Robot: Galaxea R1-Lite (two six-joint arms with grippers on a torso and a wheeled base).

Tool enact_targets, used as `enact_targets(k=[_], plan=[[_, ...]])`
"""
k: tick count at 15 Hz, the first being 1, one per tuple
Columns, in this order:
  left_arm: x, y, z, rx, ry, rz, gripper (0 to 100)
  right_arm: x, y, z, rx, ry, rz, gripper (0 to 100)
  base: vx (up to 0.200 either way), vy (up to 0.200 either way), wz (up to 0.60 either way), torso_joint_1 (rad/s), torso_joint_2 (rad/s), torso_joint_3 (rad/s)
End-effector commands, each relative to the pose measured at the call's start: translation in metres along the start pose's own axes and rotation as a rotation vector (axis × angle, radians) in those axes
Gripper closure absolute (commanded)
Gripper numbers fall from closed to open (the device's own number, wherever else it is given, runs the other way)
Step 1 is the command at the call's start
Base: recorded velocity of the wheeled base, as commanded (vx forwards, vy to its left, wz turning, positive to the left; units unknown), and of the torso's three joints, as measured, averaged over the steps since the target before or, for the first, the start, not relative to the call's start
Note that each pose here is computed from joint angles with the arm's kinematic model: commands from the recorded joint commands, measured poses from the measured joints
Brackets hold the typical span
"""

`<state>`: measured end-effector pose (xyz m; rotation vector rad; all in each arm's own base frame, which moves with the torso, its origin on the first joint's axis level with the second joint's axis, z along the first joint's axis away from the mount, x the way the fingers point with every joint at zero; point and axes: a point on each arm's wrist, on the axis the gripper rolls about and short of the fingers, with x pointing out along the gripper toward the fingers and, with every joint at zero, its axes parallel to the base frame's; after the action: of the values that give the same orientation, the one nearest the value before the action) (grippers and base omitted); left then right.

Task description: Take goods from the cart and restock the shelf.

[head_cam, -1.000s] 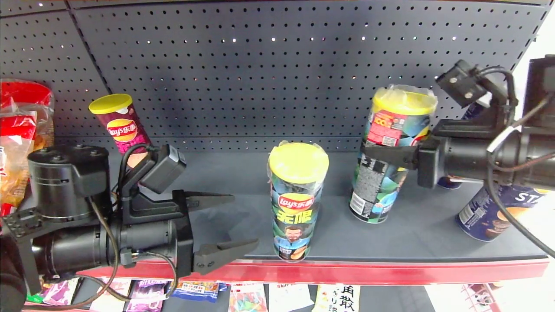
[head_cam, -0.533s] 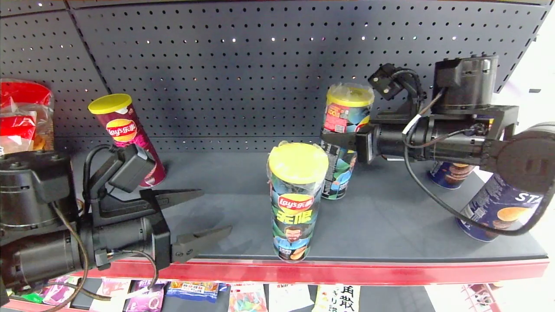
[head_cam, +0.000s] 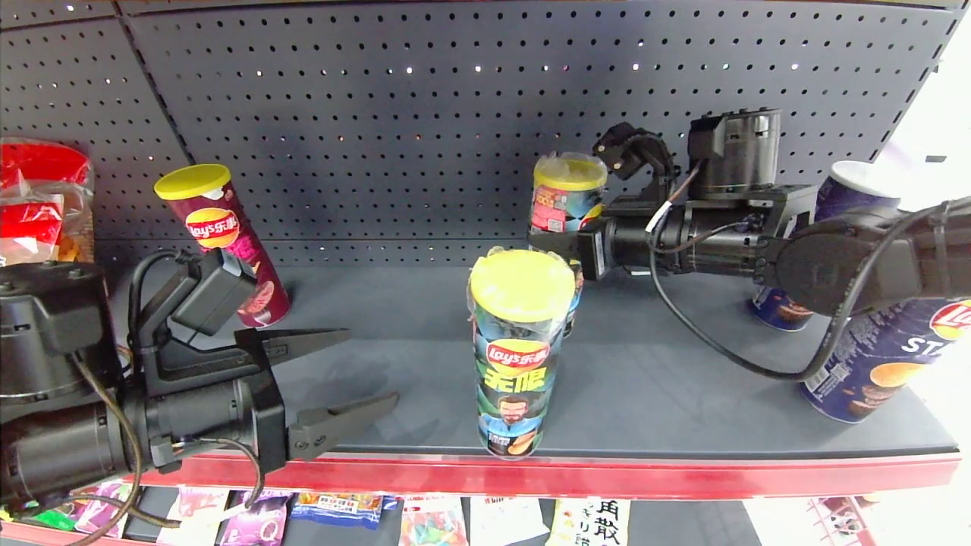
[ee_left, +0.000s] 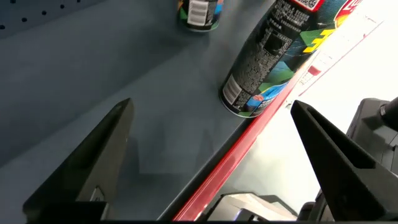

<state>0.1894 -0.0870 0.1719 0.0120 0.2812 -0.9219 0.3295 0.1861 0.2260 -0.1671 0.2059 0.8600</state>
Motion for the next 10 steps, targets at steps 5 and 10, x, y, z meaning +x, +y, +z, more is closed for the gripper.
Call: enact_targets(k=[5,10], plan=[[-0.0005,-0.0004,-0.0013,0.000,0.003,0.000,0,0.0175,0.0061,-0.0010,0.019,0.000,0.025,100,0.000,0.000,0.00,0.000,0.00,0.000],[0.0004,0.0002,-0.0016,-0.002,0.006,-0.001,0,0.0158,0.0069,-0.0029,0.026,0.008,0.025,0,0.000,0.000,0.00,0.000,0.00,0.000]])
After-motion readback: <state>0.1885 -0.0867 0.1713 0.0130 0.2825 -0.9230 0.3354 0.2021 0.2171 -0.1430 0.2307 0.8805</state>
